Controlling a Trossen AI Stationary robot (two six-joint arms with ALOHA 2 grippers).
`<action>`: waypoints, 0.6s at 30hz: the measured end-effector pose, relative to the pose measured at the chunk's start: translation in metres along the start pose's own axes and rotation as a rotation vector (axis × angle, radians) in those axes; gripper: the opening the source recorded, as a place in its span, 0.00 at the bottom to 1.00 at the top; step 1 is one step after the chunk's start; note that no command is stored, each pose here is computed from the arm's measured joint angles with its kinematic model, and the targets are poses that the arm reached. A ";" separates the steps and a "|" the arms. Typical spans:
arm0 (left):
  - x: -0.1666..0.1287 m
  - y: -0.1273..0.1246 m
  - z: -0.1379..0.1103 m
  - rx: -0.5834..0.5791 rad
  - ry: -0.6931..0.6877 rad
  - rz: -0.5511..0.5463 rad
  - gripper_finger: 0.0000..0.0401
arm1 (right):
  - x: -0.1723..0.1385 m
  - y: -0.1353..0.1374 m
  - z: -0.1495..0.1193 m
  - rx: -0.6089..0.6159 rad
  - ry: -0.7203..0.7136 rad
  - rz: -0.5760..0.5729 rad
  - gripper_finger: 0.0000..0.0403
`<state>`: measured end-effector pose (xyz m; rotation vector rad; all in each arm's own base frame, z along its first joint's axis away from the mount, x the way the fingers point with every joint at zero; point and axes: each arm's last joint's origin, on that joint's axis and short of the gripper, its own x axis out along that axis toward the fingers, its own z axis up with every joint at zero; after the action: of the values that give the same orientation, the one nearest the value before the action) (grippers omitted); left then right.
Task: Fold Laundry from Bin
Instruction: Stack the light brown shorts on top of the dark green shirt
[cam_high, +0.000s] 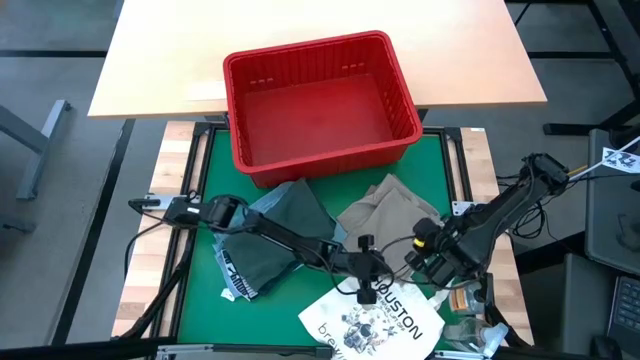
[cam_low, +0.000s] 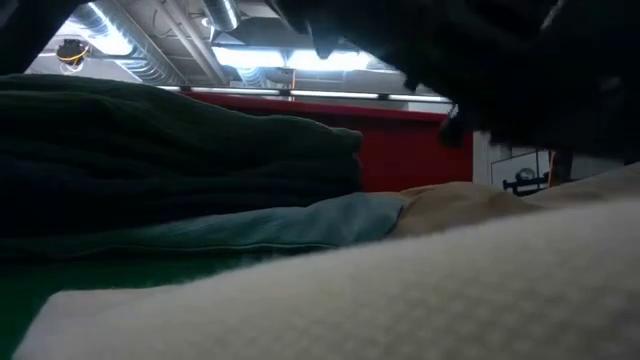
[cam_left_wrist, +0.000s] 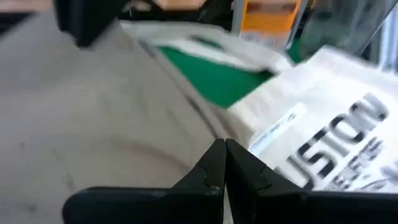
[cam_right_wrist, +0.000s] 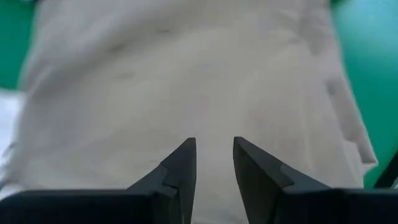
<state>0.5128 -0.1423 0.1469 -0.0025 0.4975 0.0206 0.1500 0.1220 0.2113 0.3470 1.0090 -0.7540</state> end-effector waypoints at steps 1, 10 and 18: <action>-0.002 0.000 0.004 -0.002 -0.009 -0.003 0.00 | -0.004 0.003 0.002 -0.045 0.015 0.020 0.26; -0.015 0.001 0.020 -0.005 -0.041 -0.007 0.00 | -0.019 0.033 0.006 -0.261 0.133 0.341 0.26; -0.013 0.009 0.021 0.139 -0.043 0.071 0.06 | -0.022 0.041 0.006 -0.235 0.160 0.433 0.26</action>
<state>0.5114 -0.1332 0.1720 0.1518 0.4555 0.0556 0.1759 0.1559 0.2302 0.4085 1.1114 -0.2158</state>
